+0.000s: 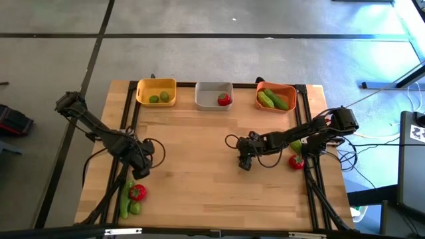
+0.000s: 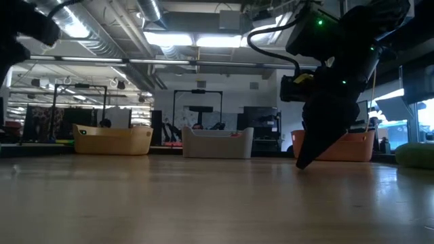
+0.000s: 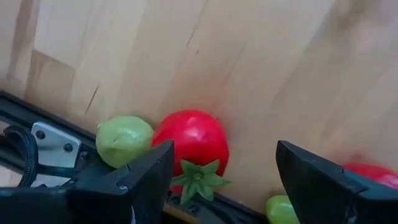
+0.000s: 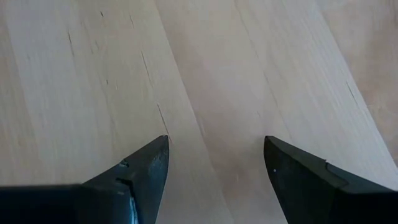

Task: Sort produce into baskets
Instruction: Put the tomatoes into the gray bin

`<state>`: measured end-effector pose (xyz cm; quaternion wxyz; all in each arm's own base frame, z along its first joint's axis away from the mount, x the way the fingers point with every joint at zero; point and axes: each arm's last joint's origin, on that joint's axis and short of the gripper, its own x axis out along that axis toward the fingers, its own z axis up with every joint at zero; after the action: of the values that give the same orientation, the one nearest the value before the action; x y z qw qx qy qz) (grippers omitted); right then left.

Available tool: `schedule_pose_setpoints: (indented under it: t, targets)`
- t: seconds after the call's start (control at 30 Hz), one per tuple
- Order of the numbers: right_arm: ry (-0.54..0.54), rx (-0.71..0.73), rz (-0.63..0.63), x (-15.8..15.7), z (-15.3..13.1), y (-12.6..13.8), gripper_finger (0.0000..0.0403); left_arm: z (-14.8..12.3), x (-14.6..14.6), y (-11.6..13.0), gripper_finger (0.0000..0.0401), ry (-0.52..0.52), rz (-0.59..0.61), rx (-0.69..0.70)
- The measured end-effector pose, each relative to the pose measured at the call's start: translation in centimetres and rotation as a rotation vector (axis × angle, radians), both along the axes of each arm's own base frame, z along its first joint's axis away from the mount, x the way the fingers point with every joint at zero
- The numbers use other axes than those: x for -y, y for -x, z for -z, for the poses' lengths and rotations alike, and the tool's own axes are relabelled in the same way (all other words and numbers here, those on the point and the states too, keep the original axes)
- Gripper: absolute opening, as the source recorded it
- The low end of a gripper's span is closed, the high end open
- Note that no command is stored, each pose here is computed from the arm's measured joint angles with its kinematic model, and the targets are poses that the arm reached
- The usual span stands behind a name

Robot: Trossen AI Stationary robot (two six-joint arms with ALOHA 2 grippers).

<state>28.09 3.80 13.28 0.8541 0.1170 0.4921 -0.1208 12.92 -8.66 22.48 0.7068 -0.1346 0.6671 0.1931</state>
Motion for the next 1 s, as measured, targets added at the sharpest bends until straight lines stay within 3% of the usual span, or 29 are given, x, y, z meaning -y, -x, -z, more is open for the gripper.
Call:
schedule_pose_setpoints:
  t: [0.17,0.43,0.57,0.7,0.8,1.0]
  targets:
    - [0.000,0.000,0.001,0.0,0.0,0.0,0.0252,1.3,0.0,0.2,0.0319,0.016,0.011,-0.045]
    - [-0.002,0.020,0.001,0.0,-0.1,-0.2,0.0252,2.1,0.6,-0.5,0.0381,0.040,0.139,-0.091]
    - [-0.002,0.020,0.001,0.0,-0.1,-0.2,0.0252,2.1,0.6,-0.5,0.0386,0.041,0.161,-0.092]
    - [-0.002,0.021,0.001,0.0,-0.1,-0.2,0.0252,2.1,0.6,-0.5,0.0382,0.038,0.097,-0.078]
    - [0.001,0.023,0.003,0.0,-0.1,-0.2,0.0252,2.1,0.5,-0.7,0.0381,-0.008,0.098,-0.037]
    - [0.003,0.024,0.009,0.0,-0.1,-0.2,0.0252,2.1,0.5,-0.5,0.0376,0.049,0.098,-0.105]
